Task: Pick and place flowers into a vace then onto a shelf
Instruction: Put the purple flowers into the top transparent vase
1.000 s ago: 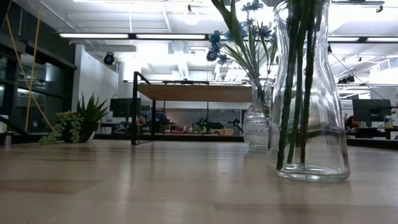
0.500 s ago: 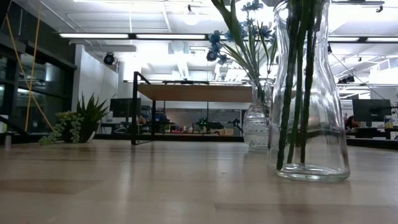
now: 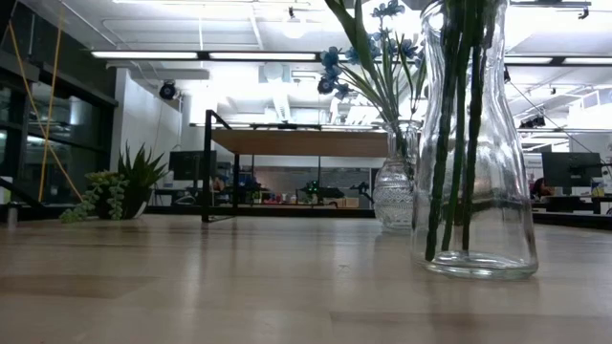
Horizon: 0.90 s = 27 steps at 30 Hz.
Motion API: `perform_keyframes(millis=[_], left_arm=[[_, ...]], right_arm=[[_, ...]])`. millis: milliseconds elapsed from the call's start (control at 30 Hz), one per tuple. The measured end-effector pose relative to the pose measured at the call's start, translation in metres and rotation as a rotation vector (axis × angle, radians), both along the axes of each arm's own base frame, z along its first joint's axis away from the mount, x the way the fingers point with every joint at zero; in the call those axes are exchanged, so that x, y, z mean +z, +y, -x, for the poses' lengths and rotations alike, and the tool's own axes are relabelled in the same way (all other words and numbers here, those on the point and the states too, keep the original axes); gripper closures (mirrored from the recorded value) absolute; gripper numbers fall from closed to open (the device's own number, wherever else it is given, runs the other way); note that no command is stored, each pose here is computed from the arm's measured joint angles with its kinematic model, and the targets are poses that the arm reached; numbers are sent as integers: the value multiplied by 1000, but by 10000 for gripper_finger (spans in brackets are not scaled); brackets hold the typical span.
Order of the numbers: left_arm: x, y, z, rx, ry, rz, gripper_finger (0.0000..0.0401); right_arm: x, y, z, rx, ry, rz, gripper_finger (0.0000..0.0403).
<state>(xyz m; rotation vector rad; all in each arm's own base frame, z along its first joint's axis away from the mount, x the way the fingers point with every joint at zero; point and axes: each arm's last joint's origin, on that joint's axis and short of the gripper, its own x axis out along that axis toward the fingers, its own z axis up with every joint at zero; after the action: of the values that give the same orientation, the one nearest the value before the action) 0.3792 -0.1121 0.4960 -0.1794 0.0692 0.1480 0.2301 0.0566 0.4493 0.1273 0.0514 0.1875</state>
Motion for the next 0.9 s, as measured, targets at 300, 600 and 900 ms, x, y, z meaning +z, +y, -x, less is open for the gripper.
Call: perform_keyframes(millis=[300,600,900], left_arm=[[10,5,18,11,20,-8,233],[16,7,24,12,7,-4,195],[14,7,24,-14,31,-6,176]], right_arm=[[-1,-1,0,-12,12,3,395],[-2,-1,0,-16,17,5,395],[3,-4,8,-58,-5,4,395]])
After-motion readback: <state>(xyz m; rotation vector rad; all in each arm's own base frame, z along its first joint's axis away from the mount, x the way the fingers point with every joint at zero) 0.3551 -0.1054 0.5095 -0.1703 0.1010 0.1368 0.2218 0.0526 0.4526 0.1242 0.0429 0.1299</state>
